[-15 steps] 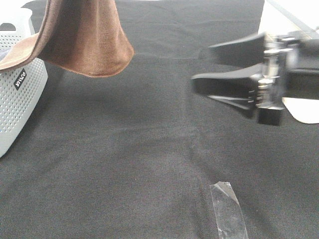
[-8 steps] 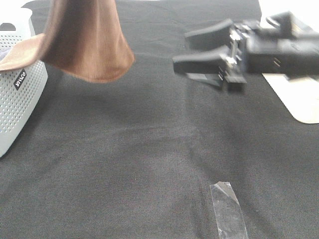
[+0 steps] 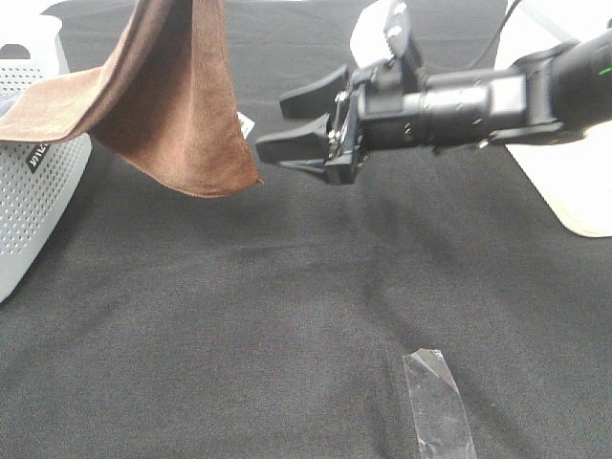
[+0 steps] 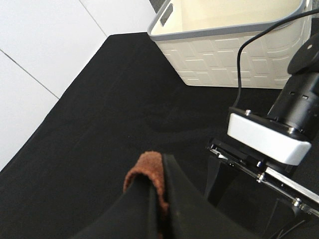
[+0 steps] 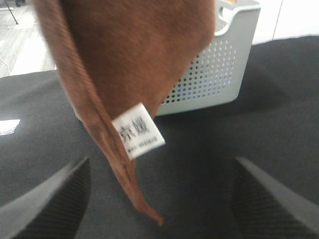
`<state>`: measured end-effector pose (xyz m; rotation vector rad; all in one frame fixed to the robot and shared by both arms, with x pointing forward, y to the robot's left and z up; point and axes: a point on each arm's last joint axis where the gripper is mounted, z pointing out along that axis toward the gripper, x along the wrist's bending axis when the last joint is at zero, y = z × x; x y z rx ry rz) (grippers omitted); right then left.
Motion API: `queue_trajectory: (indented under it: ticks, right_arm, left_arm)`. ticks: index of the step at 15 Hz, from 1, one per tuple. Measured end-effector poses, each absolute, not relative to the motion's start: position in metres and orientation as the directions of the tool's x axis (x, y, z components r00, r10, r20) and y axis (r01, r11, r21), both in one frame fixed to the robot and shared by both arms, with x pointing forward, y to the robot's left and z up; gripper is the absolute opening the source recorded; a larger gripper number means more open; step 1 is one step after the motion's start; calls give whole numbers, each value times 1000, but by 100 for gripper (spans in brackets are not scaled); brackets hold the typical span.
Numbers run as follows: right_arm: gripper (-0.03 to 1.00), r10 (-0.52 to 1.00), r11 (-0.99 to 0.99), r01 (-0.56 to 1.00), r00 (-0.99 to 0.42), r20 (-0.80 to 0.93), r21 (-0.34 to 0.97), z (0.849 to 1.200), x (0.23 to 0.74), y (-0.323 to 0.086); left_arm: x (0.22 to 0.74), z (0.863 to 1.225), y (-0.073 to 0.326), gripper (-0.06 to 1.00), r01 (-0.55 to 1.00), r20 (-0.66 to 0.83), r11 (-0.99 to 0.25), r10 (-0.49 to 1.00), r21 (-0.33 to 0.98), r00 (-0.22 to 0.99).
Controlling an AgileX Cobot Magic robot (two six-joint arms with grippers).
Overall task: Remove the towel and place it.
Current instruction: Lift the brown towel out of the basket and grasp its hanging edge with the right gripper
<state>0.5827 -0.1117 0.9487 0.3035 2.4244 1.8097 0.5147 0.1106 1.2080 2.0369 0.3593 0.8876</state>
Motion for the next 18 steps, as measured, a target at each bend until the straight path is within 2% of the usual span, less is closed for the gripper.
queue_trajectory:
  ticks: [4, 7, 10, 11, 12, 15, 16, 18]
  right_arm:
    - [70, 161, 292, 169, -979, 126, 941, 917, 577, -90]
    - [70, 108, 298, 148, -987, 121, 943, 906, 582, -66]
    - [69, 112, 282, 157, -985, 130, 947, 910, 590, -60]
    - [65, 112, 279, 155, -985, 128, 948, 911, 591, -59]
    - [56, 117, 283, 159, -985, 130, 946, 910, 591, -59]
    - [25, 130, 292, 158, -984, 125, 943, 910, 592, -60]
    - [20, 130, 292, 158, -984, 125, 943, 910, 592, -60]
    - [18, 130, 292, 158, -984, 125, 943, 910, 592, -60]
  left_arm:
    - [514, 1208, 110, 0, -72, 457, -588, 540, 806, 707]
    - [514, 1208, 110, 0, -72, 457, -588, 540, 806, 707]
    - [514, 1208, 111, 0, -72, 457, -588, 540, 805, 707]
    - [515, 1208, 111, 0, -74, 462, -592, 538, 802, 705]
    - [515, 1208, 111, 0, -77, 468, -597, 536, 799, 702]
    - [517, 1212, 111, 0, -106, 488, -580, 555, 807, 674]
    - [518, 1214, 111, 0, -116, 493, -573, 563, 811, 664]
    - [518, 1215, 111, 0, -123, 495, -568, 568, 814, 657]
